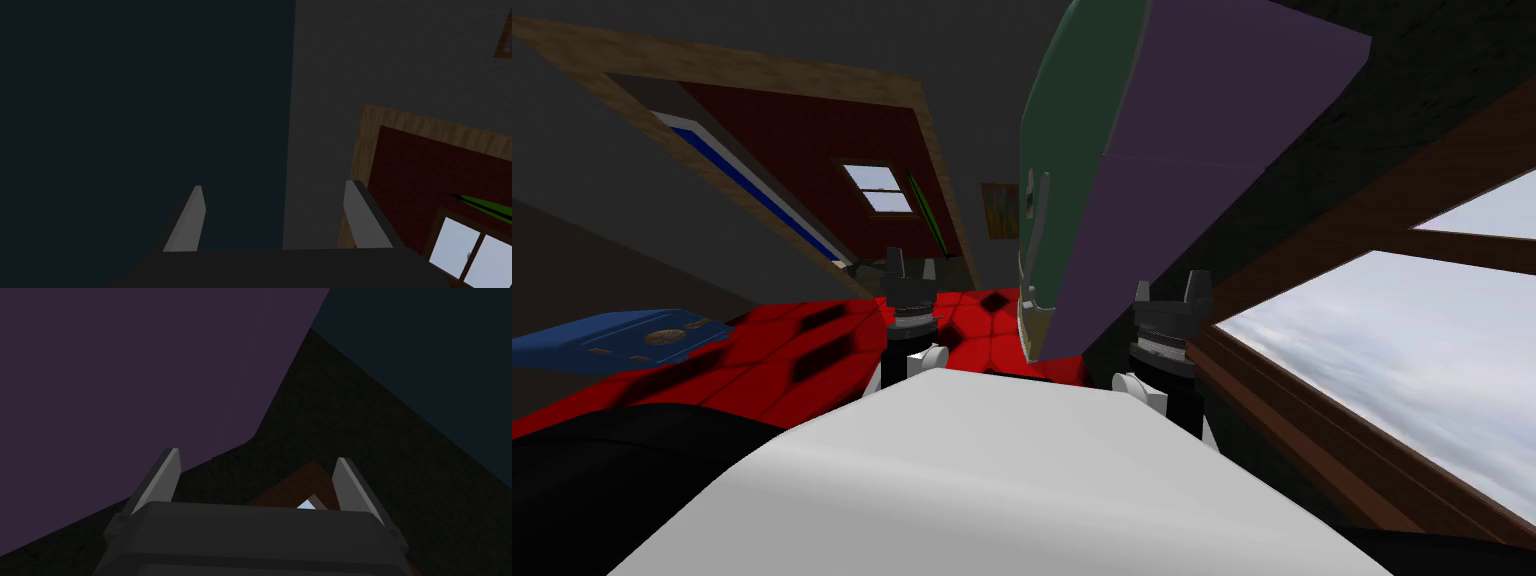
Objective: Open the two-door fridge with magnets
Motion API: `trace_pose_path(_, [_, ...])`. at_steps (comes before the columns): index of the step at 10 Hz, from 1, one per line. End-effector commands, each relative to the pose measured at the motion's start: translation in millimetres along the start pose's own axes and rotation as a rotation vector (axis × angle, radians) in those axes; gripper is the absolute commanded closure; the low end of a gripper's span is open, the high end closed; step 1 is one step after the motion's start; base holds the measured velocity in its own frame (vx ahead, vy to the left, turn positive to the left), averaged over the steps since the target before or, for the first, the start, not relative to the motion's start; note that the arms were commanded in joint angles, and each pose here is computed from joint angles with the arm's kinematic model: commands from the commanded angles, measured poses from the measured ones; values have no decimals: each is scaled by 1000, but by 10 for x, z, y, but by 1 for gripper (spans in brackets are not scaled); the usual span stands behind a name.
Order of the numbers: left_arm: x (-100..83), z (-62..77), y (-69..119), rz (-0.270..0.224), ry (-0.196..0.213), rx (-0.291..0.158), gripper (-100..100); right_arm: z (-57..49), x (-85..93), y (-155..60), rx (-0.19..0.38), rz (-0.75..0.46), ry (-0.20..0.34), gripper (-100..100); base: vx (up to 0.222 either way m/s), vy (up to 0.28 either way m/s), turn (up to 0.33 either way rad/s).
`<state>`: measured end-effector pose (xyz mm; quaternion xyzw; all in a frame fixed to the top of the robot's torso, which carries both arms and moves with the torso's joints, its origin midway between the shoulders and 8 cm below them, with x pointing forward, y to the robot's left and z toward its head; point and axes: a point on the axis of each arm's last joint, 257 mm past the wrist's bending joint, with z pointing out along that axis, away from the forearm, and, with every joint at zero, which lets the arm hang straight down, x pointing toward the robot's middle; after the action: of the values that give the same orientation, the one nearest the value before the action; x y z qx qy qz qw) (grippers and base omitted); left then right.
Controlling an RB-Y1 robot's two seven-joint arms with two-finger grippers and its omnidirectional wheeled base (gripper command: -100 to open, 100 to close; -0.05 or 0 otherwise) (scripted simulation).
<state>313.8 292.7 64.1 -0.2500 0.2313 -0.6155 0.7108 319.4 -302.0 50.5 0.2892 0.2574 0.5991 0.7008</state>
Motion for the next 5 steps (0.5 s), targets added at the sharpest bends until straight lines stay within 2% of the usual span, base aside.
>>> trace_pose_path(1, [0, 0, 0, 0, 0, 0, 0, 0, 0, 0, 0, 0, 0, 0, 0, 0, 0])
trace_pose_path(5, [0, 0, -1, 0, 0, 0, 0, 0, 0, 1, 0, 0, 0, 0, 0, 0, 0])
